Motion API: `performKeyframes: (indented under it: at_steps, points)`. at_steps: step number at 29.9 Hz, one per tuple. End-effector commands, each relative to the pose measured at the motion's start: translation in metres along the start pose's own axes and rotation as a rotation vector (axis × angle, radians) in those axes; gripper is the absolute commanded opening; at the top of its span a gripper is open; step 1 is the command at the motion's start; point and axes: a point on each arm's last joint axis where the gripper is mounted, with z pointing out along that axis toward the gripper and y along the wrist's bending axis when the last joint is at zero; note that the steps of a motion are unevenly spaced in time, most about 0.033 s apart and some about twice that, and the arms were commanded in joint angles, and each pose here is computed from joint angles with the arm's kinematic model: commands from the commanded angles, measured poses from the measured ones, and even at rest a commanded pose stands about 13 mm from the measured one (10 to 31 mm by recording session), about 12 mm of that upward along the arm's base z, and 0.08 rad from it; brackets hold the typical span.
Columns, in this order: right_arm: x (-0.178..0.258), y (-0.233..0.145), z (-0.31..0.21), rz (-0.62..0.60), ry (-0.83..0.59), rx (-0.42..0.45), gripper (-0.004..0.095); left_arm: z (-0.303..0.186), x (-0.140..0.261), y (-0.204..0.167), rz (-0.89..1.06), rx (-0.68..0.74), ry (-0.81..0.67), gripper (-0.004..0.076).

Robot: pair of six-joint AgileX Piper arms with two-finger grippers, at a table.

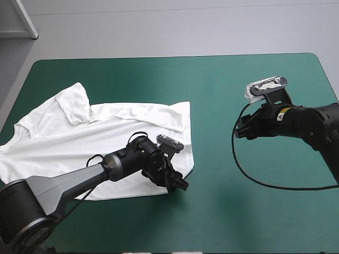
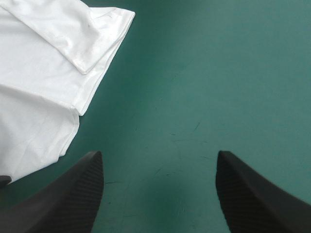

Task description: Fold the cloth

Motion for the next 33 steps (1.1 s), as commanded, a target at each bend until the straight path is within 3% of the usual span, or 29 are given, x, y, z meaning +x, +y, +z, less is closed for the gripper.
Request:
performKeyframes:
  at_steps: [1,6,8,13,14,23,27,33]
  points:
    - [-0.015,-0.002,-0.001,-0.020,-0.076,0.012,0.0633,-0.002,-0.007,-0.005,-0.014,0.022,-0.045,0.0493]
    - [-0.038,-0.004,0.020,-0.017,-0.066,-0.010,0.0633,0.008,-0.006,-0.006,-0.033,0.028,-0.002,0.0463]
    - [-0.053,-0.004,0.031,-0.024,-0.074,-0.036,0.0633,0.009,-0.004,-0.006,-0.044,0.034,0.007,0.0378]
    - [-0.087,-0.004,0.066,-0.036,-0.074,-0.104,0.0633,0.013,0.001,-0.007,-0.063,0.053,0.029,0.0018]
    - [-0.094,-0.005,0.074,-0.036,-0.073,-0.111,0.0633,0.014,0.002,-0.007,-0.046,0.051,0.038,-0.0004]
    - [-0.124,-0.003,0.150,-0.048,-0.019,-0.246,0.0633,0.019,0.018,-0.010,-0.065,0.025,0.135,-0.0008]
    - [-0.122,-0.001,0.184,-0.022,0.039,-0.310,0.0633,0.019,0.021,-0.021,-0.042,0.031,0.130,-0.0008]
    - [-0.108,0.022,0.227,-0.079,0.120,-0.369,0.0604,0.019,0.020,-0.024,-0.056,0.039,0.114,-0.0008]
